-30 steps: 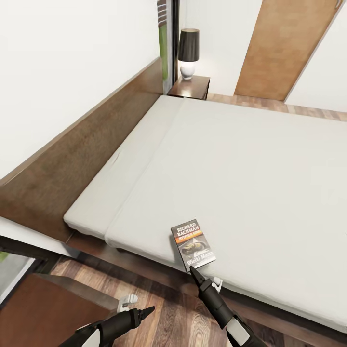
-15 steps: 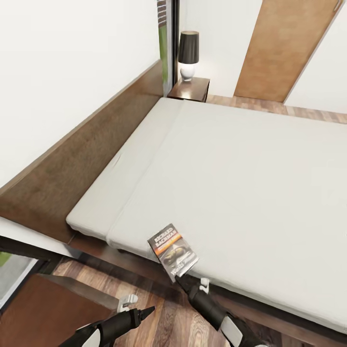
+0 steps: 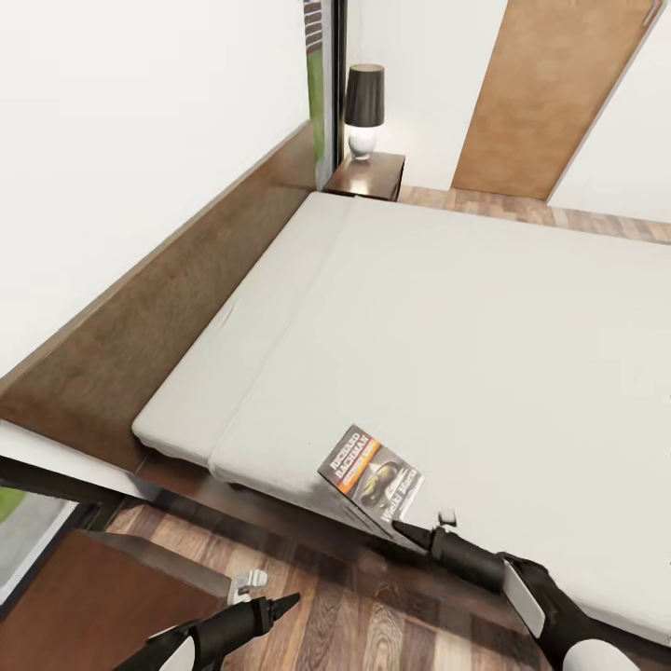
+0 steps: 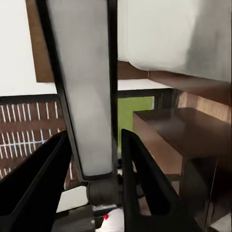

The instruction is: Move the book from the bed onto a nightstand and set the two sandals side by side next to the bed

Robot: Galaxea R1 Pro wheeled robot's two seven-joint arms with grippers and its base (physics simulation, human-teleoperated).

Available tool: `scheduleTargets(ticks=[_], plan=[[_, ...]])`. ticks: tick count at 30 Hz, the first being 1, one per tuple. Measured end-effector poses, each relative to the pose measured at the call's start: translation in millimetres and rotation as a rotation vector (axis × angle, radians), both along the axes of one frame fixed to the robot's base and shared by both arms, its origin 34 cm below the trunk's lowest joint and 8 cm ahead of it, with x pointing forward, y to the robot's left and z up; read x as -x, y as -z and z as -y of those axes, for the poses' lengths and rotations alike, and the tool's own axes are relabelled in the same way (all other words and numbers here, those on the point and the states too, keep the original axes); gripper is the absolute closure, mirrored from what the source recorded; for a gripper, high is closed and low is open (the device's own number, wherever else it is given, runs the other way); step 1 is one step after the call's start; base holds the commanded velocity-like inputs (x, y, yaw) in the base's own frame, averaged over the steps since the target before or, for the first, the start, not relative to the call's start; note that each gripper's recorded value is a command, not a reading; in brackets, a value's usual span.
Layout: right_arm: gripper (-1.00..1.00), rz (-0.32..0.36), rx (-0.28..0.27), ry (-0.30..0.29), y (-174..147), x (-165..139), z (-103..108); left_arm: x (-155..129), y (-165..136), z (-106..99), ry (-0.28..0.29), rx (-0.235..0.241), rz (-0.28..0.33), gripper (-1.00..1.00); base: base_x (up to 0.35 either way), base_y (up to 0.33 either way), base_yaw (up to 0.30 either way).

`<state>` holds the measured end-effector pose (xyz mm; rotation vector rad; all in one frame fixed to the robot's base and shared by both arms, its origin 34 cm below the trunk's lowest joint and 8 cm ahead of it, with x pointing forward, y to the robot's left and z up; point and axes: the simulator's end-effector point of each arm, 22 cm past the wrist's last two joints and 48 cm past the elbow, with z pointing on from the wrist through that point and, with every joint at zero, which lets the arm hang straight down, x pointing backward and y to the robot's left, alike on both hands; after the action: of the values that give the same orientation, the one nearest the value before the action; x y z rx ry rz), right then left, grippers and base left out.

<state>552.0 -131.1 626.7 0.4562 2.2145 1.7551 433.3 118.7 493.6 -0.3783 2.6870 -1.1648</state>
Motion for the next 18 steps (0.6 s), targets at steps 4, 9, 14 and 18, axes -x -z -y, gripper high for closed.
scheduleTargets(ticks=[4, 9, 14, 18], plan=[[1.0, -0.016, 0.019, -0.005, -9.2, 2.1, 45.9, 0.2, -6.1, 0.0, 0.0, 0.0, 0.0, -1.0, 0.0, 0.0, 0.0], [1.0, -0.019, 0.036, -0.011, -19.9, 4.9, 75.0, 0.8, -13.5, 0.0, 0.001, 0.0, -0.001, -1.0, 0.0, 0.0, 0.0], [1.0, -0.02, 0.064, -0.013, -26.5, 5.8, 92.5, 1.7, -20.7, 0.1, 0.002, 0.0, -0.001, -1.0, 0.0, 0.0, 0.0], [1.0, -0.037, 0.136, -0.012, -28.4, 10.5, 134.7, 2.2, -26.4, 0.1, 0.002, 0.0, -0.002, -1.0, 0.0, 0.0, 0.0]])
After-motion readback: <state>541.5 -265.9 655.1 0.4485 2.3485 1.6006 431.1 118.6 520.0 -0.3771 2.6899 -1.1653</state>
